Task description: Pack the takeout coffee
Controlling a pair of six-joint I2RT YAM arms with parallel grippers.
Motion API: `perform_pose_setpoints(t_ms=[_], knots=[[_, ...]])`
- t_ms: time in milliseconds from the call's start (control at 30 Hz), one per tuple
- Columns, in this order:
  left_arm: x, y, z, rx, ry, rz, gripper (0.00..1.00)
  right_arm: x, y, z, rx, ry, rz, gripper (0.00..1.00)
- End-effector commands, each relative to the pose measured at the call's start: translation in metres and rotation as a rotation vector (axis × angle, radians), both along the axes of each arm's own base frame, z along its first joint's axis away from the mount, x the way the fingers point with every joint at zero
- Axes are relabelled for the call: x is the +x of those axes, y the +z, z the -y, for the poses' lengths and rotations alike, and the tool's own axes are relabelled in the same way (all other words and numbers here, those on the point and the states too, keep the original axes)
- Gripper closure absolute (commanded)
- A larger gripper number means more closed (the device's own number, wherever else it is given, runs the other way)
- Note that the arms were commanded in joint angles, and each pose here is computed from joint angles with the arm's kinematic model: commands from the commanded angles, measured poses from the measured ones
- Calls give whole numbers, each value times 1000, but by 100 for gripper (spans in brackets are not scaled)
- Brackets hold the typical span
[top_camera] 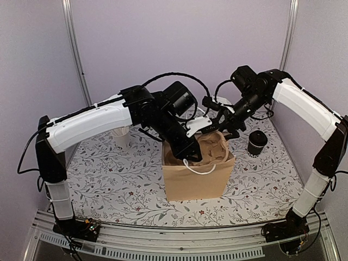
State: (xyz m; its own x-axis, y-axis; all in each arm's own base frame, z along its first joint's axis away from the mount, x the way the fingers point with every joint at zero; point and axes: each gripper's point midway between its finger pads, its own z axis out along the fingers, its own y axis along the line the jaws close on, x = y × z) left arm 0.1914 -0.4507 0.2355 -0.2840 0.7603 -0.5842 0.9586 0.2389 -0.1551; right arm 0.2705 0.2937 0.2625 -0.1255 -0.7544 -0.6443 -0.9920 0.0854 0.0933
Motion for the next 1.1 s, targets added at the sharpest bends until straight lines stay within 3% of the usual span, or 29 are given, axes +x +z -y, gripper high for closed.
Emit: perform_pose_setpoints(t_ms=[0,233,767,1067], knots=[[-3,-3,-1,25,-4,-1,76,-6,1,18,-69,-1,11,25],[-5,-14,-6,54,0,-21,76,4,5,37,-121,-24,70,21],[25,-43,10,101,18,-6,75,16,32,39,-41,-26,124,18],[18,-68,-4,176,27,-47,75,33,61,59,11,-91,222,17]])
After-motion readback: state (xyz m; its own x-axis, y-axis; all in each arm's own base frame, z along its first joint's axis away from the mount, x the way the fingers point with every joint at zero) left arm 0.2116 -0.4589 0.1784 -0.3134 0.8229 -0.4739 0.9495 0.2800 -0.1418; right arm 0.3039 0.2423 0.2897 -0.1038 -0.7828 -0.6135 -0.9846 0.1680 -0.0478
